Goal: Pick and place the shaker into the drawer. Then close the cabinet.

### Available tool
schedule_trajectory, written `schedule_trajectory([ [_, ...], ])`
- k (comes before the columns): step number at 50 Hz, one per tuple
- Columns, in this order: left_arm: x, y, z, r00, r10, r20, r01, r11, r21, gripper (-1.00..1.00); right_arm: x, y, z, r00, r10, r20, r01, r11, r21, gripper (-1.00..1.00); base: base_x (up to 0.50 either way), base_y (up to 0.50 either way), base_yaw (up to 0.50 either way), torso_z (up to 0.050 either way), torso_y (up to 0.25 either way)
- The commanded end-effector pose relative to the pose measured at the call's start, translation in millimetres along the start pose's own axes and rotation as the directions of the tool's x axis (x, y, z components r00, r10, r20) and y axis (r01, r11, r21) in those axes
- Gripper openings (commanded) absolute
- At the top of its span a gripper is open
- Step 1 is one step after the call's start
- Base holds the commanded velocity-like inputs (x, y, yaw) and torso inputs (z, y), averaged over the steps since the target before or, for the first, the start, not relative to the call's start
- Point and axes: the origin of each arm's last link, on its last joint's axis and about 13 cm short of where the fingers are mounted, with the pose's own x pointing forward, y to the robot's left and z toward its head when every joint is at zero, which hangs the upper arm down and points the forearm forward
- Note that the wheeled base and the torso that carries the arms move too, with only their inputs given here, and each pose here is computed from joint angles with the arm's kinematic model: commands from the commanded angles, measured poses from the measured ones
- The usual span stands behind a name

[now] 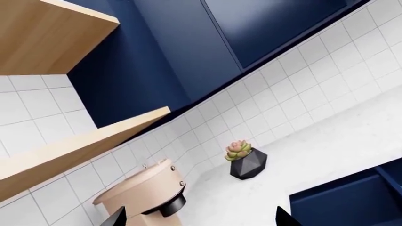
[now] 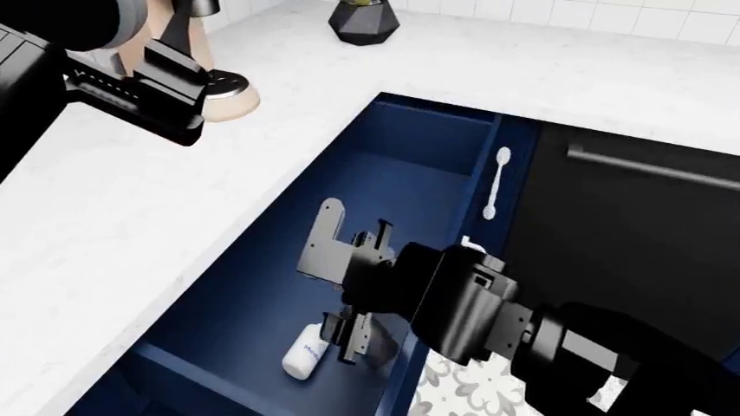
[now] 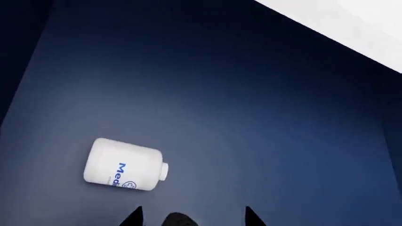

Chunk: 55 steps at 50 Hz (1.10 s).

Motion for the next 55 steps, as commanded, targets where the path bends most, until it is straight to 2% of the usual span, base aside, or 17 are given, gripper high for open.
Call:
schedule_trajectory([
  [1, -1, 1.1, 2, 1.000, 0.007, 0.007, -0.007, 1.000, 0.008, 1.00, -21, -28.7, 21, 0.987, -0.132, 0.091, 0.123, 0.988, 0.097, 1.00, 0.00, 0.00, 0.00, 0.000, 0.000],
  [10, -1, -0.4, 6, 1.000, -0.001, 0.016, 0.001, 1.000, 0.007, 1.00, -62, -61.6, 45, 0.945, -0.247, 0.214, 0.206, 0.959, 0.195, 1.00, 0.00, 0.00, 0.00, 0.000, 0.000],
  [15, 0, -3.3, 6, 1.000, -0.010, 0.020, 0.010, 1.000, -0.001, 1.00, -98, -79.1, 58, 0.889, -0.341, 0.307, 0.265, 0.928, 0.261, 1.00, 0.00, 0.00, 0.00, 0.000, 0.000],
  [21, 3, -10.3, 1, 0.999, -0.025, 0.023, 0.025, 0.999, -0.029, 1.00, -136, -80.2, 59, 0.806, -0.450, 0.385, 0.329, 0.881, 0.341, 1.00, 0.00, 0.00, 0.00, 0.000, 0.000],
  [25, 4, -18.9, -4, 0.999, -0.040, 0.025, 0.041, 0.997, -0.064, 1.00, -157, -76.5, 53, 0.728, -0.564, 0.390, 0.377, 0.804, 0.459, 1.00, 0.00, 0.00, 0.00, 0.000, 0.000],
  [28, 4, -26.1, -9, 0.998, -0.054, 0.024, 0.056, 0.994, -0.092, 1.00, -169, -73.0, 44, 0.659, -0.664, 0.355, 0.412, 0.712, 0.568, 1.00, 0.00, 0.00, 0.00, 0.000, 0.000],
  [30, 6, -30.5, -12, 0.998, -0.060, 0.025, 0.062, 0.992, -0.109, 1.00, -175, -69.7, 36, 0.601, -0.734, 0.317, 0.445, 0.637, 0.629, 1.00, 0.00, 0.00, 0.00, 0.000, 0.000],
  [32, 7, -34.3, -15, 0.998, -0.065, 0.028, 0.068, 0.990, -0.125, 1.00, -180, -65.7, 28, 0.547, -0.788, 0.283, 0.493, 0.576, 0.652, 1.00, 0.00, 0.00, 0.00, 0.000, 0.000],
  [36, 9, -41.2, -20, 0.997, -0.076, 0.026, 0.079, 0.985, -0.150, 1.00, -187, -55.1, 13, 0.481, -0.843, 0.242, 0.531, 0.500, 0.684, 1.00, 0.00, 0.00, 0.00, 0.000, 0.000],
  [38, 10, -43.8, -22, 0.996, -0.083, 0.025, 0.086, 0.984, -0.158, 1.00, -190, -50.7, 9, 0.459, -0.858, 0.231, 0.534, 0.474, 0.700, 1.00, 0.00, 0.00, 0.00, 0.000, 0.000],
  [40, 11, -45.1, -22, 0.996, -0.087, 0.024, 0.090, 0.982, -0.164, 1.00, -195, -47.5, 7, 0.414, -0.881, 0.228, 0.537, 0.439, 0.720, 1.00, 0.00, 0.00, 0.00, 0.000, 0.000],
  [42, 12, -45.8, -22, 0.996, -0.086, 0.023, 0.089, 0.982, -0.168, 1.00, -202, -44.8, 10, 0.378, -0.892, 0.247, 0.493, 0.420, 0.762, 1.00, 0.00, 0.00, 0.00, 0.000, 0.000],
  [45, 12, -47.3, -22, 0.996, -0.090, 0.023, 0.093, 0.981, -0.170, 1.00, -209, -41.8, 14, 0.307, -0.913, 0.268, 0.481, 0.392, 0.784, 1.00, 0.00, 0.00, -0.03, 0.000, 0.000],
  [49, 11, -48.3, -23, 0.996, -0.092, 0.020, 0.094, 0.981, -0.173, 1.00, -208, -38.7, 14, 0.261, -0.928, 0.265, 0.490, 0.364, 0.792, 1.00, -0.04, -0.02, -0.50, 0.000, 0.000],
  [55, 10, -49.0, -24, 0.996, -0.093, 0.016, 0.094, 0.981, -0.172, 1.00, -205, -37.2, 13, 0.227, -0.946, 0.231, 0.482, 0.315, 0.818, 1.00, -0.04, -0.02, -0.50, 0.000, 0.000],
])
